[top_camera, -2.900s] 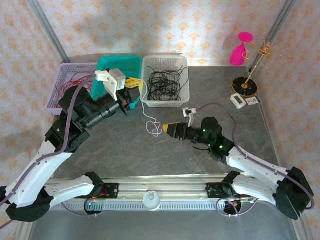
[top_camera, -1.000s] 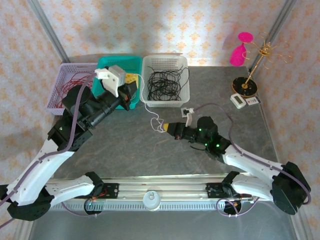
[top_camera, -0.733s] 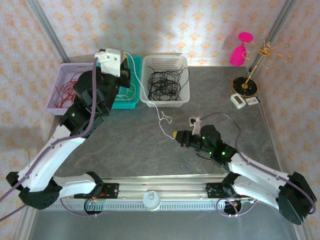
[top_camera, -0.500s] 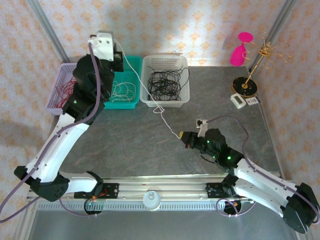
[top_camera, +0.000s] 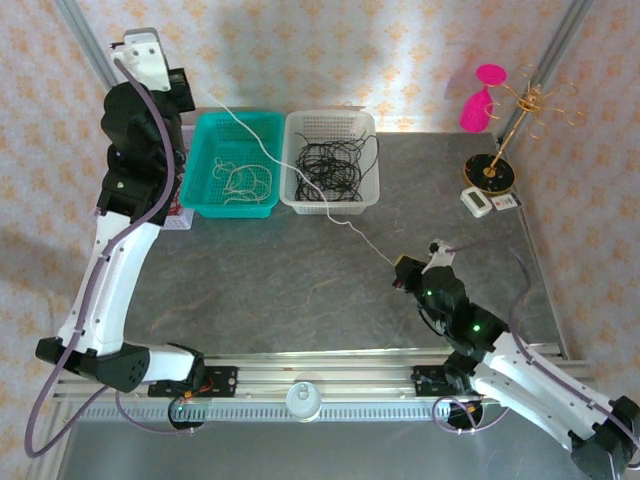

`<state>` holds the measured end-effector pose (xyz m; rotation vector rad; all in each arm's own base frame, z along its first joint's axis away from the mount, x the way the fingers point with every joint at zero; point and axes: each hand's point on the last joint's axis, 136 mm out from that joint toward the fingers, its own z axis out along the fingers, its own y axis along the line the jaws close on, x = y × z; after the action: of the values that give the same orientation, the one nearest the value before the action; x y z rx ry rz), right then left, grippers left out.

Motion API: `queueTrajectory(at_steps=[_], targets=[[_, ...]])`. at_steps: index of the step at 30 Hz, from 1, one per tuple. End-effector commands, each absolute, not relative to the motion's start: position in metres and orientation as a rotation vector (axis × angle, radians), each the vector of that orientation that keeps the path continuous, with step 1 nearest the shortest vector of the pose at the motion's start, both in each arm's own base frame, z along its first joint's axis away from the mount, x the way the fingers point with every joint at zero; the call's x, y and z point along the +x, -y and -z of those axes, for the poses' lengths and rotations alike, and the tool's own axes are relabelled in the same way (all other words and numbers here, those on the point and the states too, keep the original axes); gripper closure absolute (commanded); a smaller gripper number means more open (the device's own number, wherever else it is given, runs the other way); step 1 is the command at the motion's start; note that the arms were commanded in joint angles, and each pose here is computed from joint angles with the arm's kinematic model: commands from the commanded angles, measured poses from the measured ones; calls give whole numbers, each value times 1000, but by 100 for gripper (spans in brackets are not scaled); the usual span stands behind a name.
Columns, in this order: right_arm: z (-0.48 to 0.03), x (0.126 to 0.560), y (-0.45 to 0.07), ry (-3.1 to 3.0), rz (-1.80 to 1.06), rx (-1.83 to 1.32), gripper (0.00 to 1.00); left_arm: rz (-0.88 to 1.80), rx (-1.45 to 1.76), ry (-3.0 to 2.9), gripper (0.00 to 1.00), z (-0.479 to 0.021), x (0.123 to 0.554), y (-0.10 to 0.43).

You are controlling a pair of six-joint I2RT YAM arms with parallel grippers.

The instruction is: Untangle the cables

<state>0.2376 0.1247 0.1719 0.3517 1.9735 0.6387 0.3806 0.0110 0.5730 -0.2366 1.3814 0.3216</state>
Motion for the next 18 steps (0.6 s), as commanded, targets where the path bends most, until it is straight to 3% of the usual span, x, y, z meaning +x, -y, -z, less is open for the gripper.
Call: queueTrajectory(at_steps=[1, 10, 18], targets=[[-180, 239, -88, -1926, -437, 446, 100, -318, -266, -1335, 100, -586, 377, -27], [-224, 234, -31, -1734, -190, 575, 100, -309, -312, -1374, 100, -566, 389, -68], [-246, 228, -18, -1675, -151, 576, 100, -309, -328, -1393, 100, -559, 395, -86]])
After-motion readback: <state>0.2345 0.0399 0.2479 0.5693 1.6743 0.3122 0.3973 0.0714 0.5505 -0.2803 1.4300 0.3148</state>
